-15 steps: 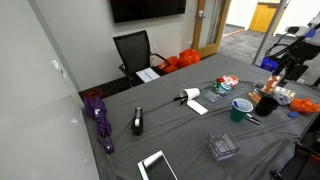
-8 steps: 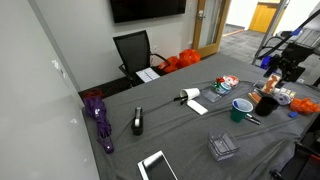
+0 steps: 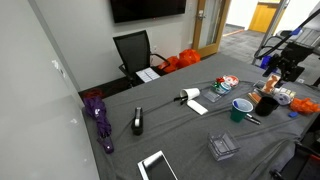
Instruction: Move the marker from the cup to the tray
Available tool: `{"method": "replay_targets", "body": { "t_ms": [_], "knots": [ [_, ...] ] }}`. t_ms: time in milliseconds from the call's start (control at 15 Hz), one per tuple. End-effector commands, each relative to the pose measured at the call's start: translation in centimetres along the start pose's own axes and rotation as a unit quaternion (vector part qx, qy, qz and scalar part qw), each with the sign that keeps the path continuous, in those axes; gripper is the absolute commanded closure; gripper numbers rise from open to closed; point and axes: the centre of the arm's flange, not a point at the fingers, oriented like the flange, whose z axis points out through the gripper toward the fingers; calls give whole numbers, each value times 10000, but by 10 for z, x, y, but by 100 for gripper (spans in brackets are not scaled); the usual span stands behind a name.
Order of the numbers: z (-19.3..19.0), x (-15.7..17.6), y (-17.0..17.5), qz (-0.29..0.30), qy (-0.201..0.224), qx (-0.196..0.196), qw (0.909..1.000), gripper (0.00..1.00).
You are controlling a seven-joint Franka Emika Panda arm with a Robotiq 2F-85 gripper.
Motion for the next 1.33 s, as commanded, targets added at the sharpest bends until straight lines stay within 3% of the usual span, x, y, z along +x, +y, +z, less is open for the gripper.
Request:
{"method": "replay_targets", "body": {
  "t_ms": [0,333,667,1267],
  "knots": [
    [26,-2,22,-319,232,-182,9991,0],
    [56,3,43,-586,201,-358,9974,0],
    [101,9,54,-947,121,-296,9950,0],
    [168,43,57,-1124,-77,122,9936,0]
  ]
}}
